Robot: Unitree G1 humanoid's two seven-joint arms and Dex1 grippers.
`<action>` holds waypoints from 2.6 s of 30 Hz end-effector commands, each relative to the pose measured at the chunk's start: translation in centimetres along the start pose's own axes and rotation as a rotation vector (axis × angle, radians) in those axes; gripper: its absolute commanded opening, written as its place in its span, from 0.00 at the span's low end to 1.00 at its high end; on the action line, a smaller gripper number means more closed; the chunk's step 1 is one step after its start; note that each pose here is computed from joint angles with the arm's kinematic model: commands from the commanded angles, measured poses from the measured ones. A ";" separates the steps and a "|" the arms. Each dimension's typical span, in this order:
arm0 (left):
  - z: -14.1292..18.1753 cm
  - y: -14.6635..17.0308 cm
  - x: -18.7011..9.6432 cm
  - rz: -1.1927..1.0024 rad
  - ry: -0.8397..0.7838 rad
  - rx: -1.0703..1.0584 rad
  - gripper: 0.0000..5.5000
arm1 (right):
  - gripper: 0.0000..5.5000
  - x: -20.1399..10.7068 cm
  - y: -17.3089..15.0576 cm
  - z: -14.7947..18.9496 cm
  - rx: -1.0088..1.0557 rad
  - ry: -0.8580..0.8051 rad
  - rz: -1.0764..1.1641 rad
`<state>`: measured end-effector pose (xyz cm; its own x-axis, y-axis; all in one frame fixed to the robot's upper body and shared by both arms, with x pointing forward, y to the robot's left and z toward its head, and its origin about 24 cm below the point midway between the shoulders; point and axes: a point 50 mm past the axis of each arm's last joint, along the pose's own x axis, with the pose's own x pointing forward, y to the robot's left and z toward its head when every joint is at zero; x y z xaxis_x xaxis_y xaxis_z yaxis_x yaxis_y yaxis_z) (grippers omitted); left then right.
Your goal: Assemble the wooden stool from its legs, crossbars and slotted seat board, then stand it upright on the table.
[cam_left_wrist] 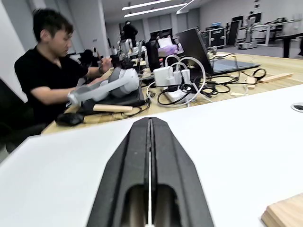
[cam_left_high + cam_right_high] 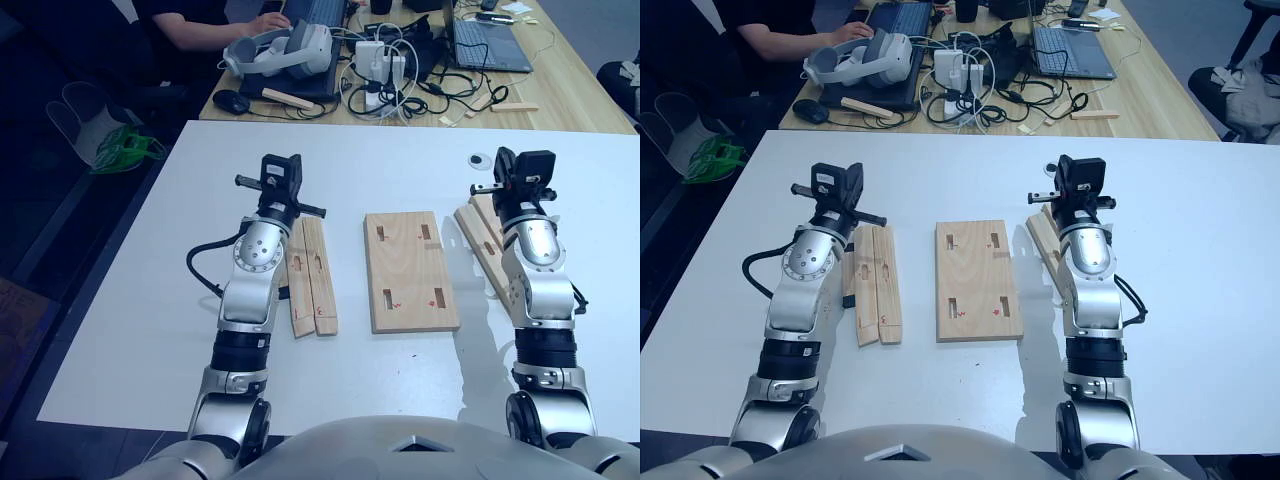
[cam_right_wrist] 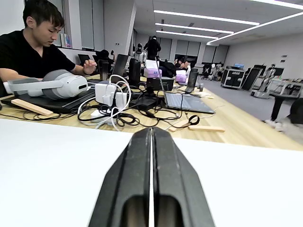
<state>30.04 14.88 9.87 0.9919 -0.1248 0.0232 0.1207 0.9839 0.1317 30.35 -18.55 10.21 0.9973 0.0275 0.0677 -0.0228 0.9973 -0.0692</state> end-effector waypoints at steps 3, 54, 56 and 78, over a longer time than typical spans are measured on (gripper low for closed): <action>0.5 0.5 0.3 0.044 0.013 -0.192 0.00 | 0.01 0.2 -0.6 0.2 0.103 0.032 0.022; -3.5 3.5 -9.6 -0.394 0.877 0.127 0.70 | 0.00 -7.0 -1.2 -1.0 0.453 -0.010 -0.382; -3.5 3.4 -9.5 -0.398 0.878 0.125 0.70 | 0.00 -7.0 -1.1 -1.0 0.451 -0.010 -0.379; -5.5 3.4 -8.2 -0.255 1.023 -0.140 0.44 | 0.00 -6.5 -0.6 -0.8 0.443 -0.030 -0.373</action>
<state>23.10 20.08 5.64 0.5492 -0.2155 -0.8074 0.2809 0.9576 -0.0645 23.54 -19.74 8.81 0.9428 -0.3320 0.0301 0.2989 0.8818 0.3648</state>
